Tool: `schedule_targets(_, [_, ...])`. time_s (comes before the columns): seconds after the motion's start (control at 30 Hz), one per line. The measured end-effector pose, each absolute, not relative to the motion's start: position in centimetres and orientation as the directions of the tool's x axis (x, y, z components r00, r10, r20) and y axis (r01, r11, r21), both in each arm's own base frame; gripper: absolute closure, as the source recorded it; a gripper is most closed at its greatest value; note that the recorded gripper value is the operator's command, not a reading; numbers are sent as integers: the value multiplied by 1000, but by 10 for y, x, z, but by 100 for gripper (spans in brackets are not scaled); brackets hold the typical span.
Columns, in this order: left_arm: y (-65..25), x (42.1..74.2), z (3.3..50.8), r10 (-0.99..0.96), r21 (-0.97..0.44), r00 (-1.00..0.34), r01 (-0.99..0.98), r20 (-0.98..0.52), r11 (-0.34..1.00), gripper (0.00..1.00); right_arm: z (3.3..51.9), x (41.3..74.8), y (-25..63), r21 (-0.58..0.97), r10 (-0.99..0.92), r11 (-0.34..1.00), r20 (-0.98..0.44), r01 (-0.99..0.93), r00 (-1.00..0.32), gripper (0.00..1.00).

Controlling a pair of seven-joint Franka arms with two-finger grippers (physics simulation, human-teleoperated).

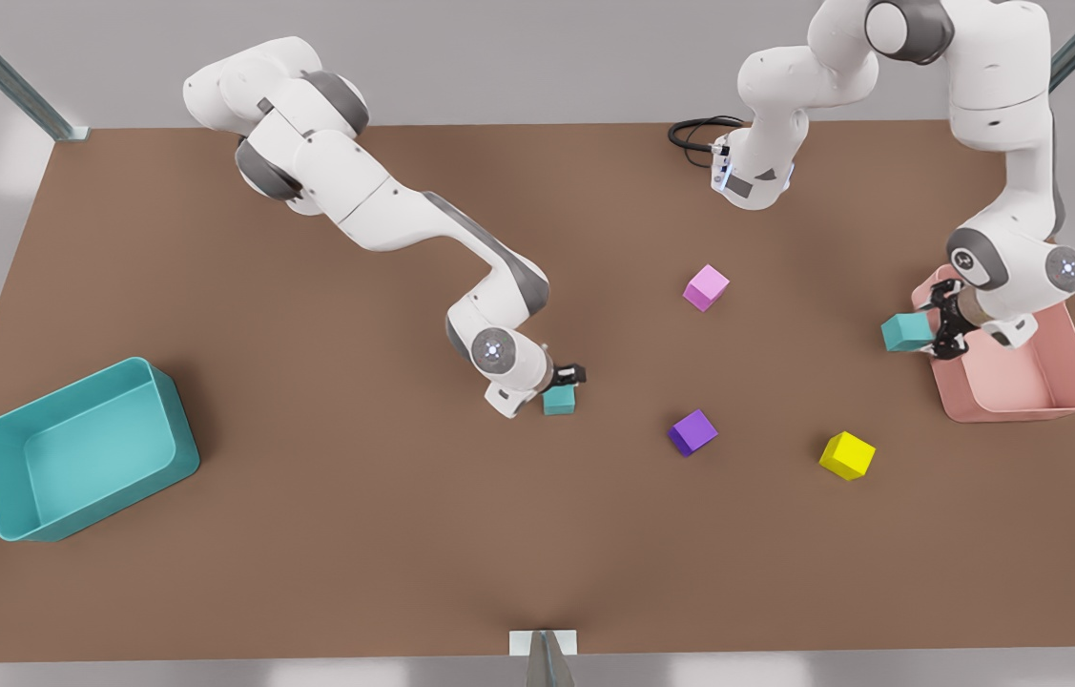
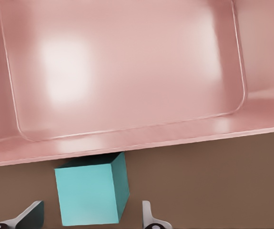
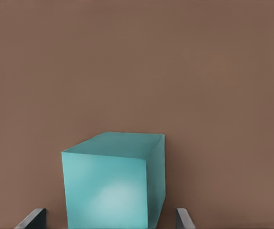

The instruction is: Stack the two blue cubes on top of each other

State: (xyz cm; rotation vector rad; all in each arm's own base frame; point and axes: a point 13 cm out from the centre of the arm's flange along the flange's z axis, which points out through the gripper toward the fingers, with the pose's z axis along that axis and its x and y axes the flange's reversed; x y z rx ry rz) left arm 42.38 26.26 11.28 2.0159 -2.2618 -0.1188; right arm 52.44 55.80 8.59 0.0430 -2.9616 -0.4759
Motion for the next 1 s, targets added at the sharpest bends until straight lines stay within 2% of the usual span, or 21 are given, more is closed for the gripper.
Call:
schedule_targets(0.17, [268,416,99,-999,156,-51,-986,16,53,0,91,543,535,299,57,949,161,103,-985,0])
schedule_targets(0.33, [269,413,93,-1000,168,-10,-986,8,11,0,136,585,478,281,170,936,174,214,-970,0])
schedule_targets(0.4, [268,411,89,-1000,175,2,-985,6,-1,0,161,630,402,255,252,922,178,292,-951,0])
schedule_targets(0.47, [267,409,86,-1000,182,13,-983,5,-12,0,176,673,290,159,284,940,126,302,-950,0])
schedule_targets(0.5, [267,408,83,-1000,187,20,-982,4,-19,0,193,688,233,98,277,954,82,284,-957,0])
schedule_targets(0.53, [266,407,82,-1000,191,25,-981,4,-24,0,236,697,187,46,259,965,25,260,-966,0])
schedule_targets(0.6, [264,405,76,-999,202,34,-979,4,-33,0,351,685,136,-47,196,979,-76,200,-978,0])
schedule_targets(0.67, [262,401,69,-999,216,48,-975,6,-46,0,414,653,98,-105,172,978,-75,179,-982,0])
schedule_targets(0.73, [261,398,62,-998,228,61,-972,7,-57,0,429,622,68,-144,156,977,-19,157,-988,0])
schedule_targets(0.83, [254,394,47,-997,253,71,-965,9,-66,0,423,571,29,-171,146,976,60,134,-988,0])
schedule_targets(0.87, [253,394,46,-997,254,76,-965,10,-71,8,421,565,26,-172,126,979,73,112,-989,0])
schedule_targets(0.9, [252,395,45,-997,254,81,-964,10,-75,30,422,563,27,-170,103,981,77,89,-992,0])
schedule_targets(0.93, [251,395,45,-996,253,85,-964,10,-79,43,430,565,28,-165,80,984,69,68,-994,0])
schedule_targets(1.0, [250,398,47,-996,248,89,-965,9,-83,46,457,570,28,-161,42,986,38,35,-998,0])
